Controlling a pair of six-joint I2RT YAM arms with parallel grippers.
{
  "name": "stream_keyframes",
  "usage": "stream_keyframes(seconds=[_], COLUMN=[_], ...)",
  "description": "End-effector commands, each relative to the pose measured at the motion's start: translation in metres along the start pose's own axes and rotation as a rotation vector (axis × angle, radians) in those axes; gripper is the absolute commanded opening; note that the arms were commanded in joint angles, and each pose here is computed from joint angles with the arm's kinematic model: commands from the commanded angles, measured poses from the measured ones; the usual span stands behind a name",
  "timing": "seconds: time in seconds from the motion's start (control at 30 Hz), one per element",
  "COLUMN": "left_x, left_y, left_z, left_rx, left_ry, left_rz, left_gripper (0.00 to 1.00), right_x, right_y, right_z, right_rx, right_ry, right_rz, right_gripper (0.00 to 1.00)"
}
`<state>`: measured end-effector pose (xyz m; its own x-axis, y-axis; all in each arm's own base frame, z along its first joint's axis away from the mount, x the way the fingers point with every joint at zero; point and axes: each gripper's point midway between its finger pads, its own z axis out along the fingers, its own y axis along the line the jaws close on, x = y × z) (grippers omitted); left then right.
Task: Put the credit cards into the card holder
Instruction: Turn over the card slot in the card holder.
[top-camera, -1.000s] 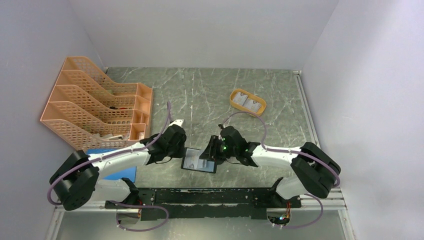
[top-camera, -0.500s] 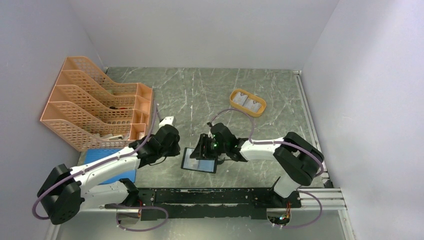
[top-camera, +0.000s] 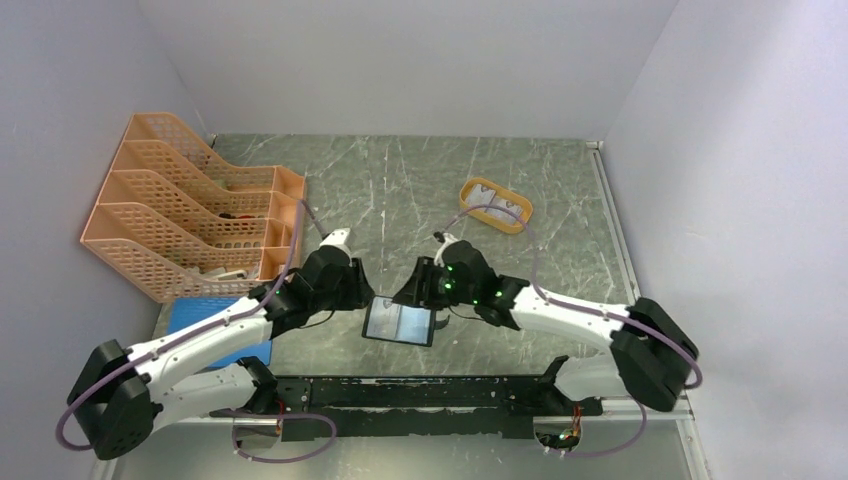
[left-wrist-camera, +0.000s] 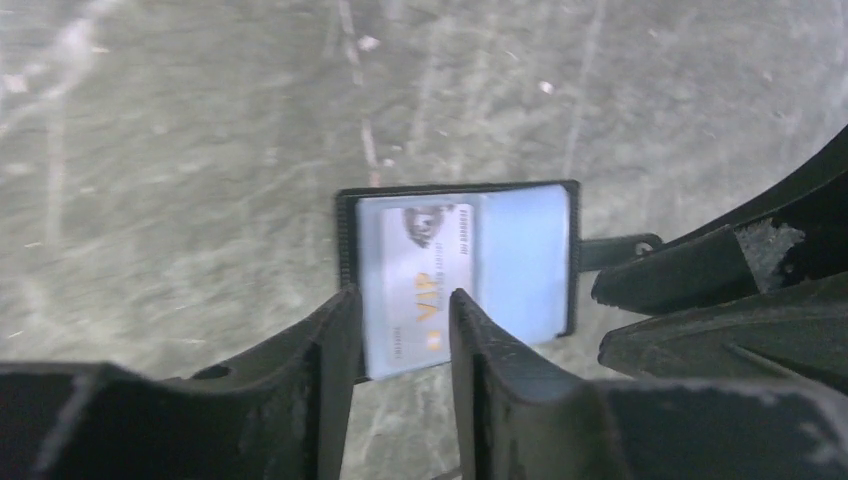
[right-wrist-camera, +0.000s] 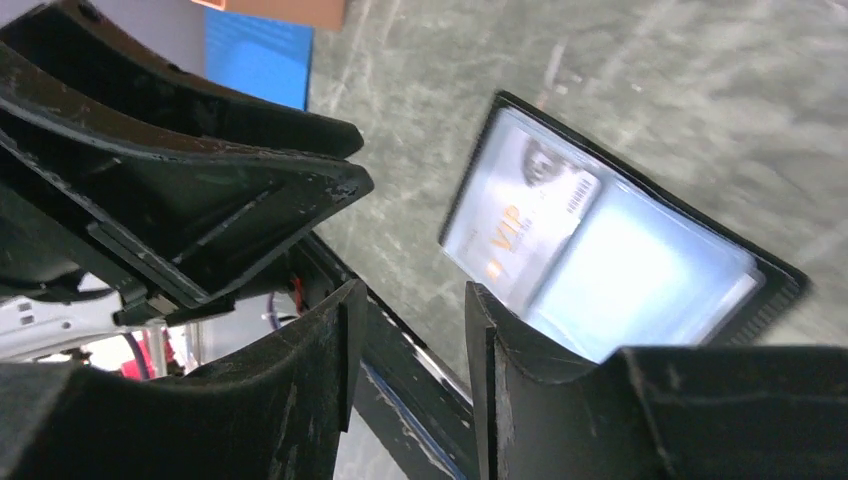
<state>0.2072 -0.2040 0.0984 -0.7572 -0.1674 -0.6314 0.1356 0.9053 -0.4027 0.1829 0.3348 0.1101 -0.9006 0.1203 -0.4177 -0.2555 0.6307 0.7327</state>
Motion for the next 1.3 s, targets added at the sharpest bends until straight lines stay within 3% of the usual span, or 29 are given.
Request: stream_keyframes(seconds=[0.0, 0.2, 0.83, 1.27], left_x=[0.003, 0.017, 0.049, 0.069], left_y=[-0.052, -0.06, 0.012, 0.018], left_z=[0.003, 0.014, 0.029, 0.03], left_rx=[0.247, 0.248, -0.043, -0.019], left_ry=[0.05, 0.083, 0.11, 0.152], left_rz=[0.03, 0.062, 0.03, 0.011], left_gripper=[0.46, 0.49, 0.47, 0.45], right_x=[0.021, 0.032, 0.043, 0.042], right_y=[-0.054, -0.075, -0.084, -0.072], right_z=[-0.019, -0.022, -0.002, 0.007], right_rx=[0.151, 0.187, 0.185, 0.123], right_ry=[-0.009, -0.017, 0.043, 0.062], right_rz=[0.041, 0.097, 0.121, 0.128], right_gripper=[0.45, 0.43, 0.42, 0.42])
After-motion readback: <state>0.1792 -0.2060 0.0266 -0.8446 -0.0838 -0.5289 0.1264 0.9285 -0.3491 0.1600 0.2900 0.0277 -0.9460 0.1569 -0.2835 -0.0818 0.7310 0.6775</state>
